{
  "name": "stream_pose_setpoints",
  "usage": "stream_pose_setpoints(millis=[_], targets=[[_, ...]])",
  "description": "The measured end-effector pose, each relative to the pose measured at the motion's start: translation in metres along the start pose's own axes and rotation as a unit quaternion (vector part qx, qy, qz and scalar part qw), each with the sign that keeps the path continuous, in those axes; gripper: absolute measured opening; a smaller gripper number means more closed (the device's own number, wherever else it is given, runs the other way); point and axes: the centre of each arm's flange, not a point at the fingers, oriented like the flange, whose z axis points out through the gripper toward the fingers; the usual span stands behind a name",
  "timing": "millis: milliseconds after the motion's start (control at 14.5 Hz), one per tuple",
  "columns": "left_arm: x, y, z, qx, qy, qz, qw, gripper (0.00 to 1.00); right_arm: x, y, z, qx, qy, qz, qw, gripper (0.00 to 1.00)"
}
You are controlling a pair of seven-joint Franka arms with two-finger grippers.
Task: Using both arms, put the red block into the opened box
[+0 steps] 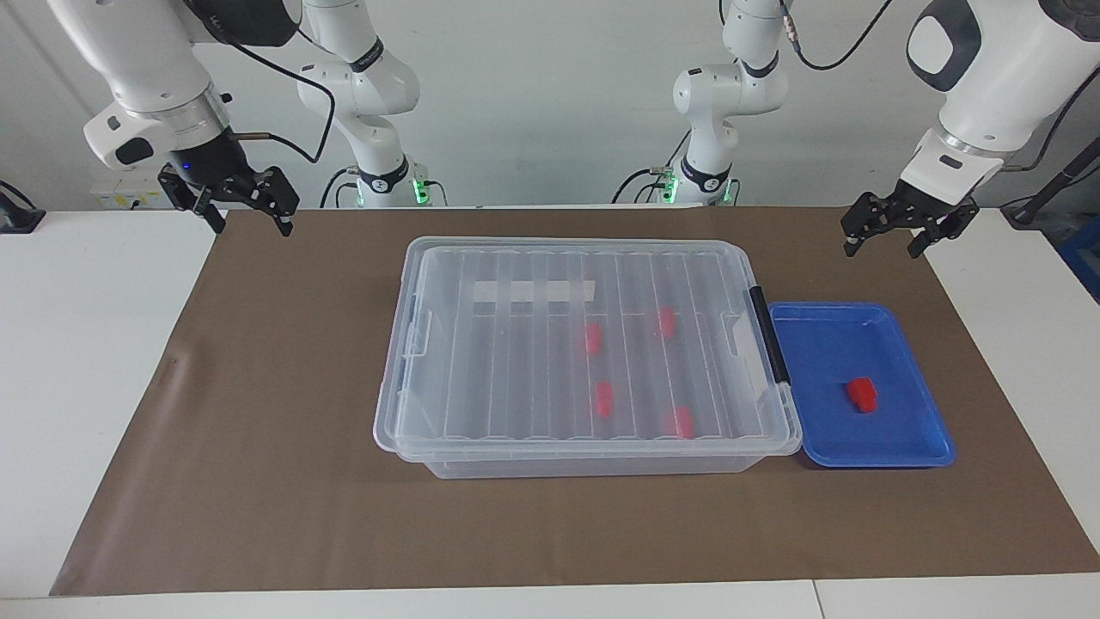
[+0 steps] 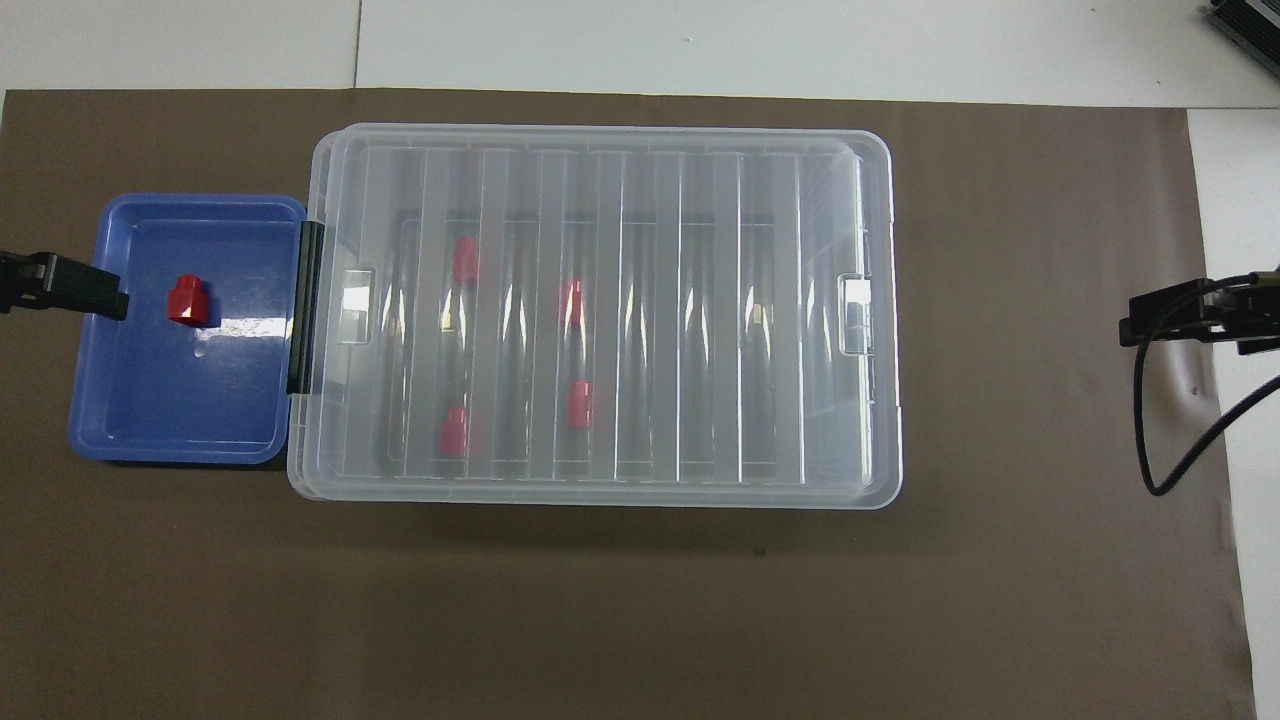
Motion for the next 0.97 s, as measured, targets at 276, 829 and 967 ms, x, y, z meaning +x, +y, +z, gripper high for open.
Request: stream_pose_setpoints(millis=[276,829,967], targets=[[0.0,0.0,0.0,0.0,0.0,0.0,1.0,1.0,0.0,0.0,0.0,0.0,0.0,0.0,1.0,1.0],[0.0,0.0,0.0,0.0,0.0,0.0,1.0,1.0,0.014,-0.043,0.017,0.004,0.044,-0.037,0.998,1.0],[0.0,0.0,0.0,0.0,0.0,0.0,1.0,1.0,0.025,-0.073,0.036,0.007,0.057,-0.058,0.997,1.0]])
